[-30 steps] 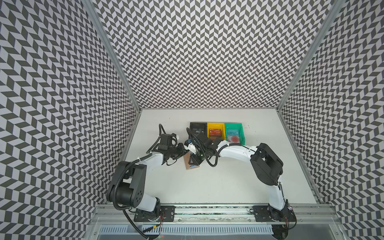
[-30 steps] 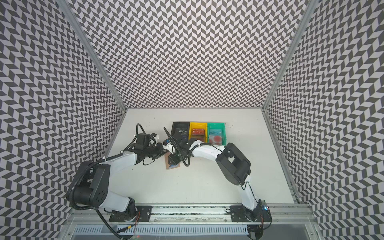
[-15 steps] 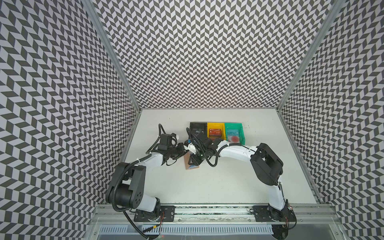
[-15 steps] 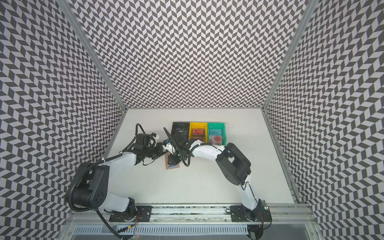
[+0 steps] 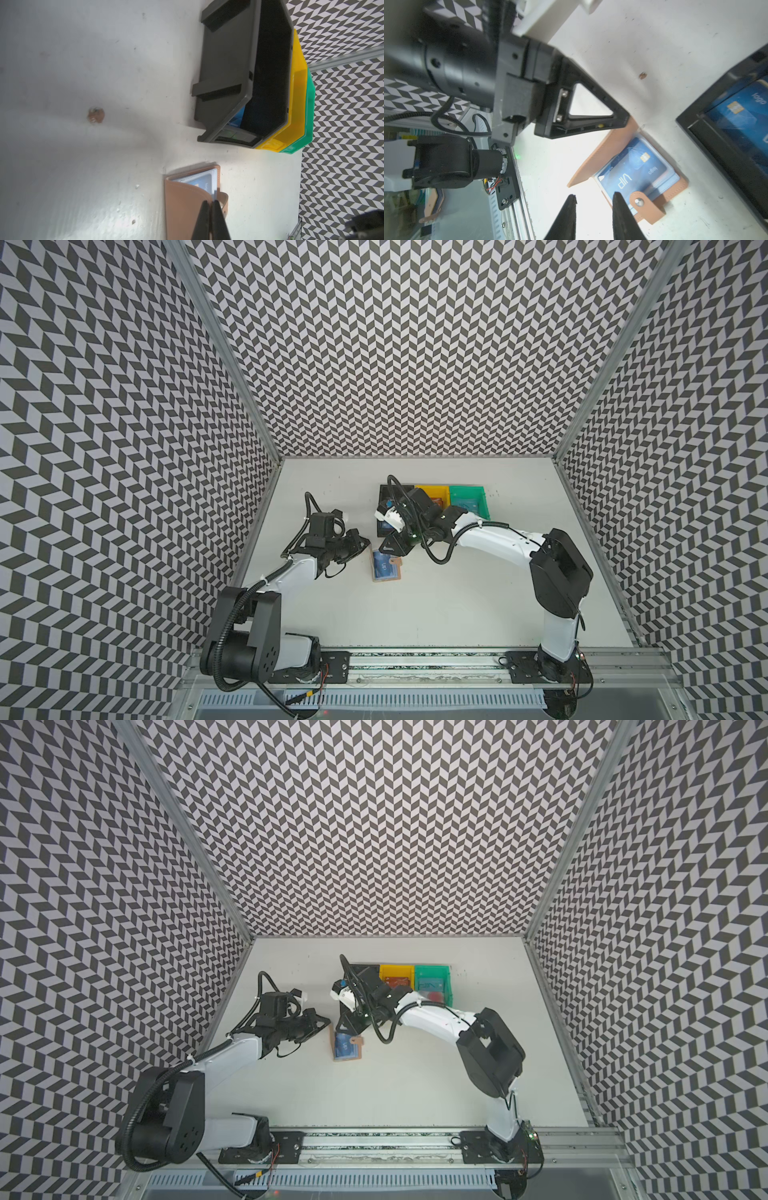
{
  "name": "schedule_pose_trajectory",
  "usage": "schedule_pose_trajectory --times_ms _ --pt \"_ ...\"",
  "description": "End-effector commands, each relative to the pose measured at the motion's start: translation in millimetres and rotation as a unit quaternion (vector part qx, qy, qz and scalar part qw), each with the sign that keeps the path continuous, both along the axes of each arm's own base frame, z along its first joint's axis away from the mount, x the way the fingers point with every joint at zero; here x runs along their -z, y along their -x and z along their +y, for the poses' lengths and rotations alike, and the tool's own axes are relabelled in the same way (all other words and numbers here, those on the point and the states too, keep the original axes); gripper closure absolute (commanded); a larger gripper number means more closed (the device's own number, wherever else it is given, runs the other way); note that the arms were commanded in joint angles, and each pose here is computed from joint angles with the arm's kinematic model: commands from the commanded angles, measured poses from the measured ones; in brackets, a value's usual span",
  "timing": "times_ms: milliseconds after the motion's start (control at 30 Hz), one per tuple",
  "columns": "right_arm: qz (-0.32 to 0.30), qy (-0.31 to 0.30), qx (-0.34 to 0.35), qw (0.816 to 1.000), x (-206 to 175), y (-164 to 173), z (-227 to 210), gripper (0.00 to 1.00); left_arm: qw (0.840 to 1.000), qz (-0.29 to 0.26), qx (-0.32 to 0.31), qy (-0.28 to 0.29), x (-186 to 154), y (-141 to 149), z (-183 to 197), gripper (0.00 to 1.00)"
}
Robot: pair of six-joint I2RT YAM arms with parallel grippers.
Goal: Take the credit cards out of the card holder
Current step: Open the card holder at the center of the table.
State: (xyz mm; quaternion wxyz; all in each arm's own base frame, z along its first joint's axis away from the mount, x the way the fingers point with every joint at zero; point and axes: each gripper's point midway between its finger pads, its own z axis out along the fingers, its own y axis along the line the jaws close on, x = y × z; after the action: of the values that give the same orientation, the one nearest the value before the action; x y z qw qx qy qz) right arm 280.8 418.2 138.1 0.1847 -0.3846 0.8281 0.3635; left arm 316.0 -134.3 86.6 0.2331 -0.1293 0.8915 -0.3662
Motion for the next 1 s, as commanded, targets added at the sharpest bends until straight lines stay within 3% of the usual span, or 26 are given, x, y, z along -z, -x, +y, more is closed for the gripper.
schedule_pose_trajectory --times_ms 0,133,567,967 --pt "0.021 -0.009 -0.007 1.0 14 2 4 0.81 0.999 0.031 -0.014 -0.026 18 13 10 1.0" --pt "0.044 -0.004 -0.01 0.999 34 4 10 0.89 0.998 0.043 -0.022 -0.046 25 17 17 1.0" --pt "0.075 0.031 -0.026 0.996 78 21 15 0.89 0.993 0.063 -0.038 -0.087 36 25 31 1.0" --pt "0.091 0.02 -0.059 0.994 84 35 35 0.89 0.991 0.078 -0.037 -0.102 46 29 34 1.0"
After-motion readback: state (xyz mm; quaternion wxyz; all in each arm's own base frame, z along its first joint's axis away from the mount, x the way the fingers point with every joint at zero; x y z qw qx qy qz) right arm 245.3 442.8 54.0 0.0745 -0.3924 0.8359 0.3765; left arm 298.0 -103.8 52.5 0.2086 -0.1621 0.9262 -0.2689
